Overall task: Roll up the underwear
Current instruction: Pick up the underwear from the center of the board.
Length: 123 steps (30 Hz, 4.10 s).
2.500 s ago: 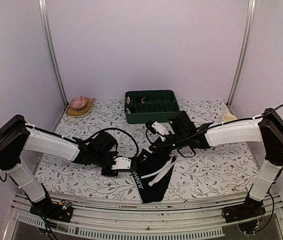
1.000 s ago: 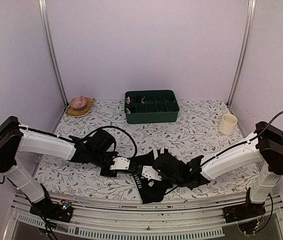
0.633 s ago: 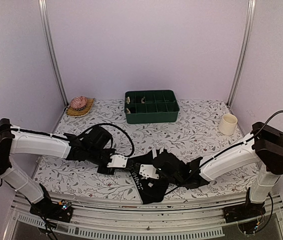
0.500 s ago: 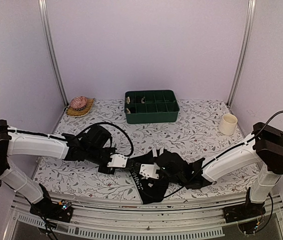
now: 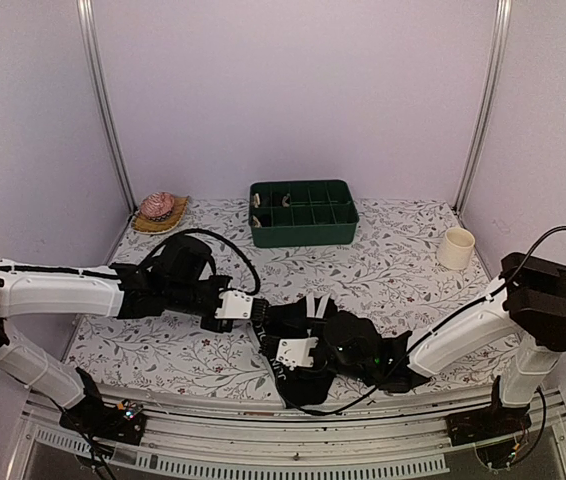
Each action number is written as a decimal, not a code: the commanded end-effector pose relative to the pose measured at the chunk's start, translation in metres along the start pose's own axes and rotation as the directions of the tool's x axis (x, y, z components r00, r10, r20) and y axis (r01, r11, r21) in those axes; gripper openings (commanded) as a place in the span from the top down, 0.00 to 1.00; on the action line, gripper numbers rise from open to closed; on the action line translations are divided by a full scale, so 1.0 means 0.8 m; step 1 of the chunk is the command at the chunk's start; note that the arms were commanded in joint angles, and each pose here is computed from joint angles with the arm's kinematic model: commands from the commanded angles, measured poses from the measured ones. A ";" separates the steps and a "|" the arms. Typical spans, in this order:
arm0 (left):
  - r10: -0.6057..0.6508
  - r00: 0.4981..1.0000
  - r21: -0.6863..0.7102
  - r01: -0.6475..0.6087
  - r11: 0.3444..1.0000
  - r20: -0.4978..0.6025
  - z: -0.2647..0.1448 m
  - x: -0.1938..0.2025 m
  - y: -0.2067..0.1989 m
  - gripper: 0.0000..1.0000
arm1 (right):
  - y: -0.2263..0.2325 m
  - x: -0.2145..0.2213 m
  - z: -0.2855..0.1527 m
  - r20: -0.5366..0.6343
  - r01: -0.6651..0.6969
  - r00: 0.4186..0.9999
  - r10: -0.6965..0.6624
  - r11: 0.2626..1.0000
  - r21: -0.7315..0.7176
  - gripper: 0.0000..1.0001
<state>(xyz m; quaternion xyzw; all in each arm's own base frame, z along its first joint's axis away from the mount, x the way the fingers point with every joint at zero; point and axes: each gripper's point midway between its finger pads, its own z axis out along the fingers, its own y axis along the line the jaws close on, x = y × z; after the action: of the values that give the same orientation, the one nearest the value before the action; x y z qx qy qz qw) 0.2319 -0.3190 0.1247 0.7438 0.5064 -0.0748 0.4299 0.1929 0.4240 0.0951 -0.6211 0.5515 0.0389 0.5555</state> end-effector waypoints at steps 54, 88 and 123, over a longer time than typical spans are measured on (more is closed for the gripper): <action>0.046 0.998 -0.232 -0.052 0.971 -0.031 -0.042 -0.019 0.081 1.00 | -0.115 0.017 -0.026 -0.196 -0.062 0.973 0.124 0.953 0.295 0.88; 0.037 0.998 -0.182 -0.046 0.982 -0.055 -0.025 0.006 0.047 1.00 | -0.003 0.047 0.060 -0.158 -0.332 0.928 0.337 0.942 0.056 0.44; 0.034 0.998 -0.177 -0.044 0.983 -0.061 -0.024 0.010 0.044 1.00 | -0.020 0.074 0.076 -0.197 -0.371 0.900 0.388 0.921 0.121 0.98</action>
<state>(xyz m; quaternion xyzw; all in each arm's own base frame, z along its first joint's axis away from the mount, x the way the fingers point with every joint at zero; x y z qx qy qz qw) 0.2545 -0.3075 0.1500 0.7192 0.5093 -0.0024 0.4726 0.2486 0.4342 0.0309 -0.5051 0.7151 0.0810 0.4764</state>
